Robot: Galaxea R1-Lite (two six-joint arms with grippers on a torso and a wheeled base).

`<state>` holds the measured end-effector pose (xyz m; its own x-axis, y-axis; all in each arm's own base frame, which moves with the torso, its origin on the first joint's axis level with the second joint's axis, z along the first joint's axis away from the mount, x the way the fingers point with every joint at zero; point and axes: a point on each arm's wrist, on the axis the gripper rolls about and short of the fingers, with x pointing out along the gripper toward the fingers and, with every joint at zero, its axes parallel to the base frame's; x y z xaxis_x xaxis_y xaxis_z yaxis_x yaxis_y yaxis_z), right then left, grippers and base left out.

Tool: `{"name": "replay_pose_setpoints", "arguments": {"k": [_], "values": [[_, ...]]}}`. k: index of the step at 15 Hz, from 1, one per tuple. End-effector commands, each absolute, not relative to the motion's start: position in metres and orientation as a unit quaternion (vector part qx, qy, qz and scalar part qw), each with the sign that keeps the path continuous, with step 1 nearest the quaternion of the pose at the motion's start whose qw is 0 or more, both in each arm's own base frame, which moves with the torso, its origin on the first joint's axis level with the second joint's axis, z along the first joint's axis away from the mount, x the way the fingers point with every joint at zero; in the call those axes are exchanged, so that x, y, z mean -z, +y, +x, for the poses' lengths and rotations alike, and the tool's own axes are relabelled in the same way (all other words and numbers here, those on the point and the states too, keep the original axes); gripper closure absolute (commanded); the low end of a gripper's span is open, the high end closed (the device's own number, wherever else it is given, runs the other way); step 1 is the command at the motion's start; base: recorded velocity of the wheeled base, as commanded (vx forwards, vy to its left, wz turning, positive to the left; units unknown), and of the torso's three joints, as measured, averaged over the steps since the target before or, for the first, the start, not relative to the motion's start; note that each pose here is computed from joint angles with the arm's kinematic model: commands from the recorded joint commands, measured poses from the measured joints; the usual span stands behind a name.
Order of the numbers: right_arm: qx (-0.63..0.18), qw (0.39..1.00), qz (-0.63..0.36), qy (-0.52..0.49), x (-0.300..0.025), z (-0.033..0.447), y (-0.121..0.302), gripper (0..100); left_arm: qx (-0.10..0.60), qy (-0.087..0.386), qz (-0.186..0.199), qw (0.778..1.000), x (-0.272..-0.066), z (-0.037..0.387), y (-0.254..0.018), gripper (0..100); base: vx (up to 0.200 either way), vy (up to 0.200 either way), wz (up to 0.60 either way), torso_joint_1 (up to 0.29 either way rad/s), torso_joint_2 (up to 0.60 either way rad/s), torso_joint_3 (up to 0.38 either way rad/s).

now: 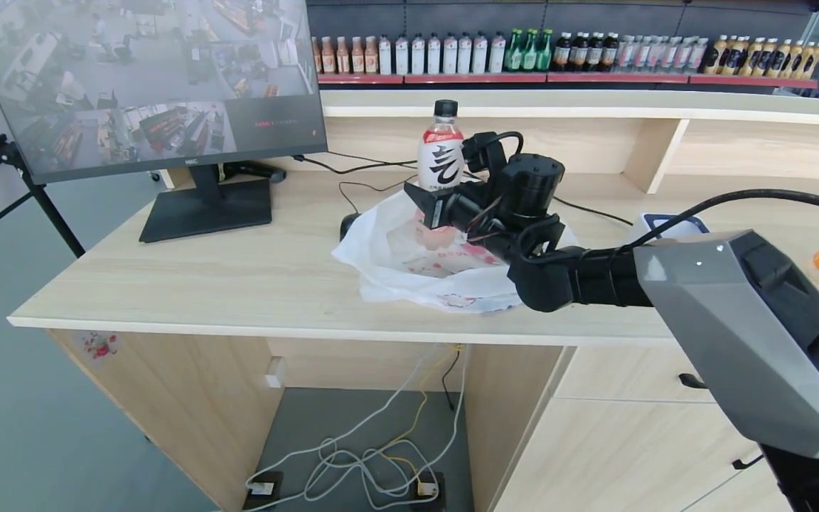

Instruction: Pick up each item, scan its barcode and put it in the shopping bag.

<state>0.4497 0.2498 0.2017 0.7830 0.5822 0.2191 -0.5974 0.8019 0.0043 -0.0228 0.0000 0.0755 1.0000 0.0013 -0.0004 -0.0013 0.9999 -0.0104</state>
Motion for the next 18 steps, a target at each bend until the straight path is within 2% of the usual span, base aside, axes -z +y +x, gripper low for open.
{"name": "replay_pose_setpoints", "arguments": {"k": [1, 18], "values": [[-0.309, 0.945, 0.036, -0.099, -0.192, 0.456, 0.249, 100, -0.001, 0.0, -0.005, 1.0, -0.075, -0.023, 0.0, 0, 0.0, 0.0, 0.0, 0.0, 0.0, 0.0], [-0.306, 0.947, 0.032, -0.087, -0.17, 0.463, 0.25, 100, -0.001, 0.0, -0.005, 1.0, -0.075, -0.023, 0.0, 0, 0.0, 0.0, 0.0, 0.0, 0.0, 0.0]]}}
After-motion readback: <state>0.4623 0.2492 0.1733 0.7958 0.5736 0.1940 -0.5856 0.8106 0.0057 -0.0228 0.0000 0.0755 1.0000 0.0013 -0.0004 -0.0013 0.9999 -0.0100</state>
